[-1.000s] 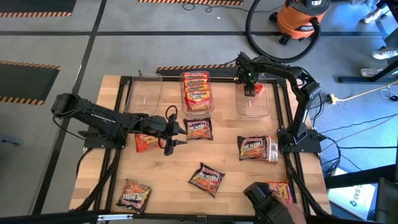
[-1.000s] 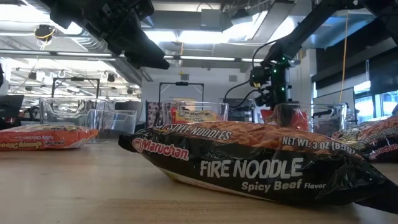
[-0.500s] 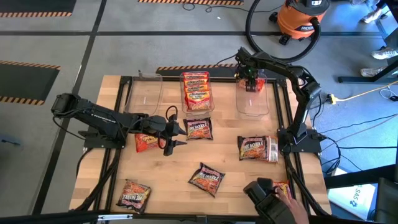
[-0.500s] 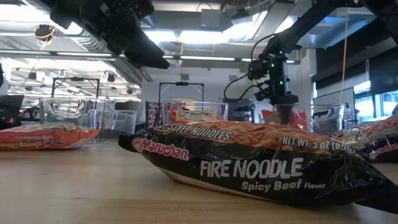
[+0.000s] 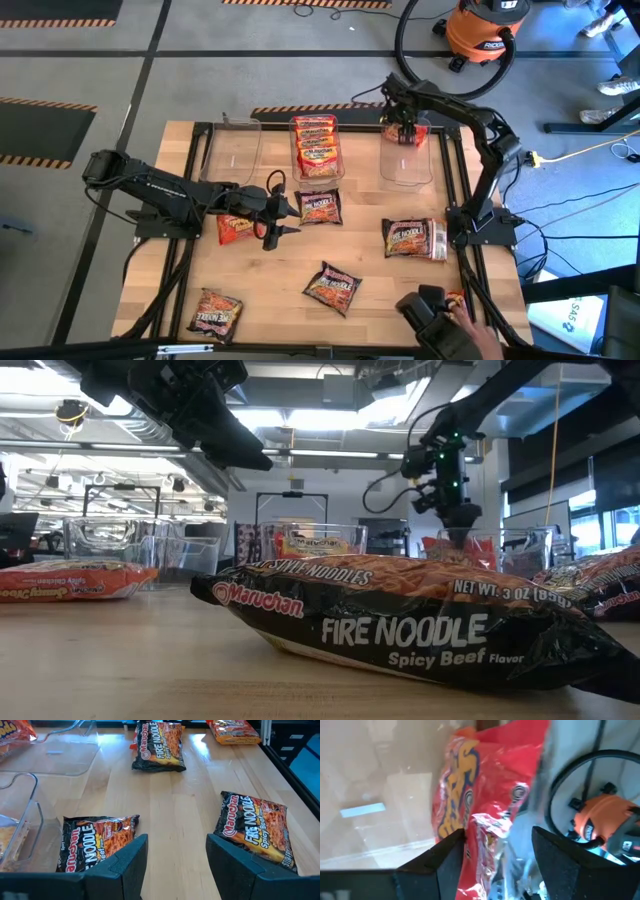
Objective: Sort Maruchan noodles
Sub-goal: Put the bottom left orange noodle pack into the right transparent bin
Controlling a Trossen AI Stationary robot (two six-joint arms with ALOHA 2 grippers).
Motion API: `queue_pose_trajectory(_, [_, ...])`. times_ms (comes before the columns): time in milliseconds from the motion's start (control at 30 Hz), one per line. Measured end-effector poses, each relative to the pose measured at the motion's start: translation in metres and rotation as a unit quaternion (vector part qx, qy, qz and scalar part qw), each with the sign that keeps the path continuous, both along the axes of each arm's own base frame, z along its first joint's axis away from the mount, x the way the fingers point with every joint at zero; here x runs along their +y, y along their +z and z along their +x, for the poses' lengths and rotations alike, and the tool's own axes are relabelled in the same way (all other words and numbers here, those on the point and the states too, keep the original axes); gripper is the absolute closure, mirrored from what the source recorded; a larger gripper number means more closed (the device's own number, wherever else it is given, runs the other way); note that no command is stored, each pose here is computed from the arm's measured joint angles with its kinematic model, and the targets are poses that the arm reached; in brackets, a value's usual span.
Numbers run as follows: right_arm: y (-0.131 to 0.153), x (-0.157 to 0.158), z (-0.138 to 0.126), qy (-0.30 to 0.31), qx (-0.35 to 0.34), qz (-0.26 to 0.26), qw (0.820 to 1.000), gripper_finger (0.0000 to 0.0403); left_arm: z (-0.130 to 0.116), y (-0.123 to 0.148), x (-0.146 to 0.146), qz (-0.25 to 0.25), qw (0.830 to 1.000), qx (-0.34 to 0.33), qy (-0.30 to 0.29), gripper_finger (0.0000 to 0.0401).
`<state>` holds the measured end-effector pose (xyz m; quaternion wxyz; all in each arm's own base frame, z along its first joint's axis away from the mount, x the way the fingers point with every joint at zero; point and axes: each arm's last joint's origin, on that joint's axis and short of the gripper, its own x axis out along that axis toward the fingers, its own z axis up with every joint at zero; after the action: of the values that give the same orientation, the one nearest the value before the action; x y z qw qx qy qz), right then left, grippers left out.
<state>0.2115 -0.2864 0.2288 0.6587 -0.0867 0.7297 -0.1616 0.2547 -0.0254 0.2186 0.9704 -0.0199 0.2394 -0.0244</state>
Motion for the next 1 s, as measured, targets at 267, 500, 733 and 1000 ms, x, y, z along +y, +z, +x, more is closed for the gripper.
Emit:
queue_pose_trajectory(267, [0.002, -0.005, 0.000, -0.014, -0.023, -0.037, 0.999, 0.0187, 0.000, 0.000, 0.000, 0.000, 1.000, 0.000, 0.000, 0.0206])
queue_pose_trajectory(500, [0.000, -0.004, 0.000, -0.016, -0.024, -0.031, 0.999, 0.0187, 0.000, 0.000, 0.000, 0.000, 1.000, 0.000, 0.000, 0.0206])
queue_pose_trajectory(733, [0.008, -0.002, 0.002, -0.047, -0.033, -0.023, 0.998, 0.0187, 0.000, 0.000, 0.000, 0.000, 1.000, 0.000, 0.000, 0.0206])
queue_pose_trajectory(1000, [0.017, -0.001, 0.002, -0.061, -0.037, -0.016, 0.997, 0.0187, 0.000, 0.000, 0.000, 0.000, 1.000, -0.001, 0.000, 0.0206])
